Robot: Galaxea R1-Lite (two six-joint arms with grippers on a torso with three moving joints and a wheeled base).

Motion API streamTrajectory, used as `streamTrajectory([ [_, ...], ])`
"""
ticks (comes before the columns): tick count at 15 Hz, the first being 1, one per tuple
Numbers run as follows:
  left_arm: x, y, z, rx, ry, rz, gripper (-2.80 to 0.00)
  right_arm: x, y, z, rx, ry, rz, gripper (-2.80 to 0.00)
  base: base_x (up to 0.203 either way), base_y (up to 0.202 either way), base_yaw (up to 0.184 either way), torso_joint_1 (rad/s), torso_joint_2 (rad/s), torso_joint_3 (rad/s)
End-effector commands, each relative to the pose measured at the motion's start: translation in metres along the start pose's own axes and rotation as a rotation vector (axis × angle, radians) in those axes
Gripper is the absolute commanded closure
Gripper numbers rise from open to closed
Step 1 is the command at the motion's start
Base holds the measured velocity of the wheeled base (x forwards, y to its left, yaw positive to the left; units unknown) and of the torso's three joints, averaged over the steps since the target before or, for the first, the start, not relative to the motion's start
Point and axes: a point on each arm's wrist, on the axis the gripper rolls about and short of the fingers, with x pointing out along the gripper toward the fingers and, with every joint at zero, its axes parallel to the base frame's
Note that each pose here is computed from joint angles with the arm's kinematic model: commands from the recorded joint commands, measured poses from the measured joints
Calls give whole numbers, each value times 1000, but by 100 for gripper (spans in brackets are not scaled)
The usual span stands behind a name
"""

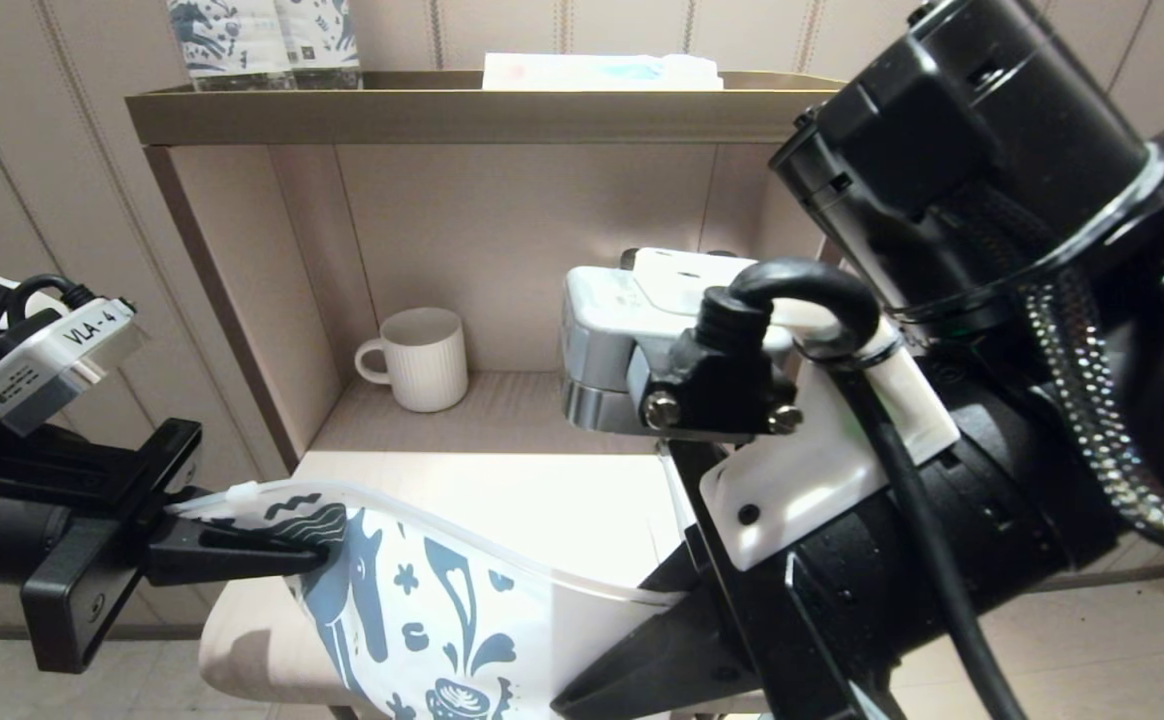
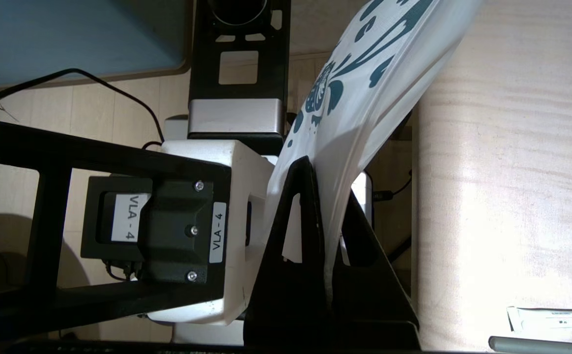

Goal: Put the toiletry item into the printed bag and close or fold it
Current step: Hand it to the other hand

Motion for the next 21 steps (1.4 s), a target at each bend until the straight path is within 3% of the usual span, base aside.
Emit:
streamTrajectory([
  [1, 0, 0, 0, 2, -3, -4, 0, 1, 0, -1, 2, 5, 6, 0, 0, 0, 0, 0, 0, 0],
  [13, -1, -3, 2, 12, -6, -1, 0, 1, -2, -1, 18, 7, -2, 0, 0, 0, 0, 0, 0, 0],
  [21, 0, 0, 1, 8, 12, 12, 0, -2, -3, -1, 11, 18, -55, 0, 0, 0, 0, 0, 0, 0],
])
